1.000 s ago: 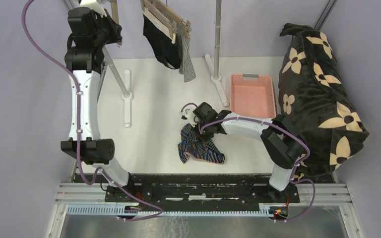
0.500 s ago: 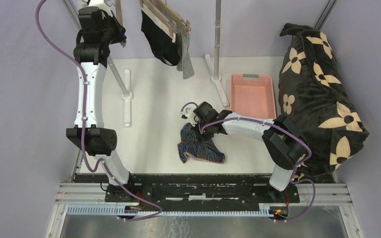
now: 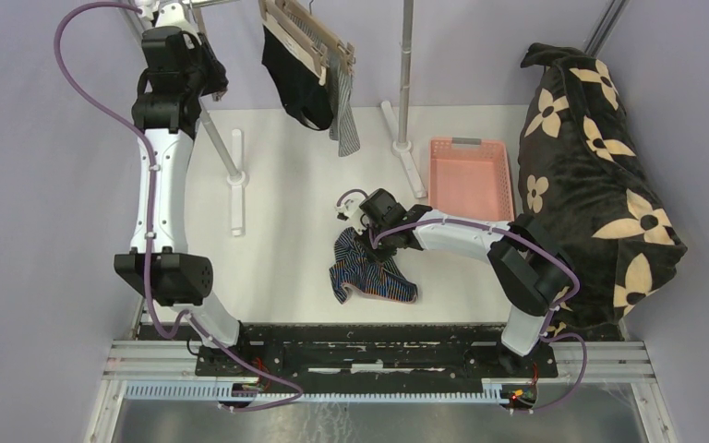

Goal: Remove the underwear clipped to the hanger

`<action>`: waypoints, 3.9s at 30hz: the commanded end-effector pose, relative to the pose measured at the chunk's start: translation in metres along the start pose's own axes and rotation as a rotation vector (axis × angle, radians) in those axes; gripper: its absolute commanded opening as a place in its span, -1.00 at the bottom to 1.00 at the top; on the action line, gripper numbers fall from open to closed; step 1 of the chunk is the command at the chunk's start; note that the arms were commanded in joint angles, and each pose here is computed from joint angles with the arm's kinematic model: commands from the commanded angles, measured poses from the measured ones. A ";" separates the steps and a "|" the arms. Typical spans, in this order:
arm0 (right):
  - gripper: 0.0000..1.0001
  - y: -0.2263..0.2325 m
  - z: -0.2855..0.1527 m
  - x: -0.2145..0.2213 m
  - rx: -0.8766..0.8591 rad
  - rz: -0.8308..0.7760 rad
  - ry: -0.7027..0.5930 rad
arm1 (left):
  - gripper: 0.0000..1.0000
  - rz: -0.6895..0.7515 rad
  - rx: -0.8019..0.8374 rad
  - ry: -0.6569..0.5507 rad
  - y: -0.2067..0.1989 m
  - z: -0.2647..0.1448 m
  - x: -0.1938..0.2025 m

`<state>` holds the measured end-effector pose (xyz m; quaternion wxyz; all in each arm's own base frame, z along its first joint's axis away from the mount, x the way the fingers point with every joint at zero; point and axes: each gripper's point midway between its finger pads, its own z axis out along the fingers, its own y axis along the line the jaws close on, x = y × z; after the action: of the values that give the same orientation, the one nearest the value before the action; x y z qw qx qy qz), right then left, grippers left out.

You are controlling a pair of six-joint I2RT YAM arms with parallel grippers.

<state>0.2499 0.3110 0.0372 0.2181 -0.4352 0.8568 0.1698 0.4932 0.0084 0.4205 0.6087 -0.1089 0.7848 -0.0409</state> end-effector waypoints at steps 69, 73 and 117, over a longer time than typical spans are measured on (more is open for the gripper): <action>-0.99 -0.231 -0.319 -0.089 1.074 0.343 -0.595 | -0.12 0.019 0.542 -0.339 -0.106 -0.184 -0.089; -0.99 -0.245 -0.284 -0.067 1.038 0.411 -0.528 | -0.10 0.055 0.552 -0.319 -0.140 -0.171 -0.093; 0.44 -0.282 -0.095 0.044 0.746 0.667 -0.149 | 0.10 -0.022 0.275 -0.255 -0.184 -0.051 -0.056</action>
<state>0.4239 0.0694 0.0559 0.3340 -0.0204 0.9395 -0.0728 0.4729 -0.1590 0.5048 0.6891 -0.0215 0.7129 -0.1284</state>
